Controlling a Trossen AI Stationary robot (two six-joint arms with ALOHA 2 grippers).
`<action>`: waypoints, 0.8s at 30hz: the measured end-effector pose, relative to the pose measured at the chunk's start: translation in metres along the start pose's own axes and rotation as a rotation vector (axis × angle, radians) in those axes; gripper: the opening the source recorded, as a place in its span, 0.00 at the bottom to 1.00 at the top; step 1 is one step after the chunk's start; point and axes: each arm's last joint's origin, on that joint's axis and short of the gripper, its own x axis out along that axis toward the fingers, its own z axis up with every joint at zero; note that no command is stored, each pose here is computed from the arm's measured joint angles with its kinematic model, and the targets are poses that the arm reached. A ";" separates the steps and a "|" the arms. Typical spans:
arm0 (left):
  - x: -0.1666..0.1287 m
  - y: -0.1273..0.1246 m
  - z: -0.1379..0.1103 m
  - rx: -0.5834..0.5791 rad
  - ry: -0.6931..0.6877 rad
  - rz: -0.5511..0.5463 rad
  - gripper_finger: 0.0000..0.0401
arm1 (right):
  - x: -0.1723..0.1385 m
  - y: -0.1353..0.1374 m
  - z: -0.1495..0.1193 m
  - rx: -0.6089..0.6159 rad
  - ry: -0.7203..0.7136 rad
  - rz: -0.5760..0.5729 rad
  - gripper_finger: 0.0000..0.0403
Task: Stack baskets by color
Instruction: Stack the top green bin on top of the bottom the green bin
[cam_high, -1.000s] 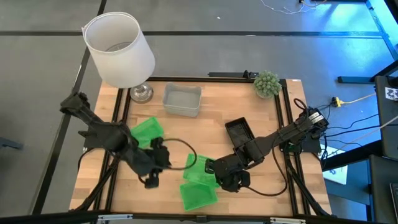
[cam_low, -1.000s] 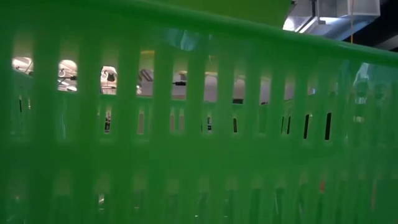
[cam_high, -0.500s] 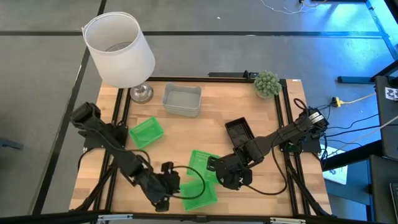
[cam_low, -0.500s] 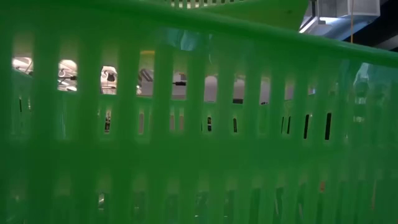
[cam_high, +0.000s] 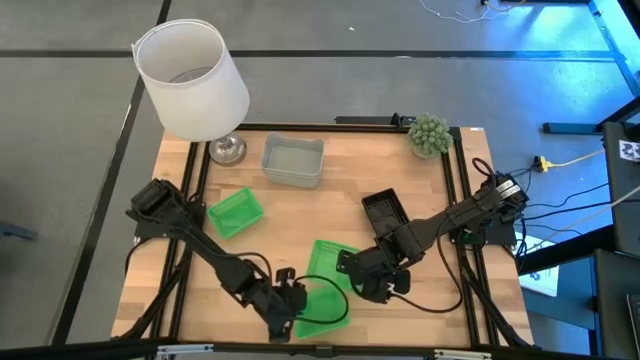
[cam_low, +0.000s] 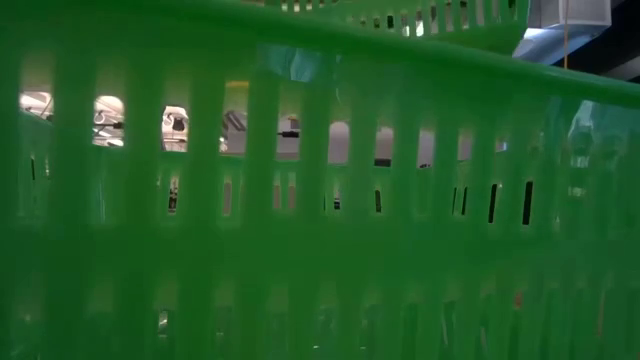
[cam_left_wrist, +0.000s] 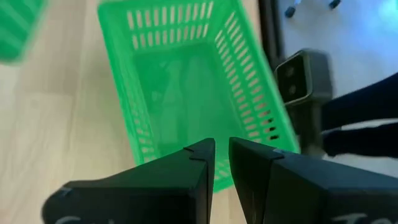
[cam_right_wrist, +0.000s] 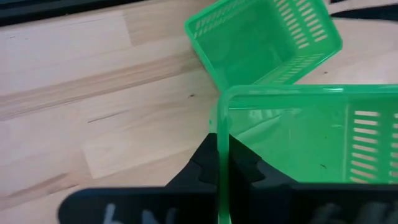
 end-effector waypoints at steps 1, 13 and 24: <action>0.004 0.002 -0.001 0.000 0.014 0.000 0.10 | 0.000 0.000 0.000 0.001 0.001 0.001 0.00; 0.025 0.015 -0.004 -0.025 0.052 0.048 0.10 | 0.000 0.001 -0.001 0.001 0.012 0.013 0.00; 0.028 0.038 0.001 -0.044 0.091 0.156 0.10 | 0.000 0.001 -0.001 0.003 0.015 0.011 0.00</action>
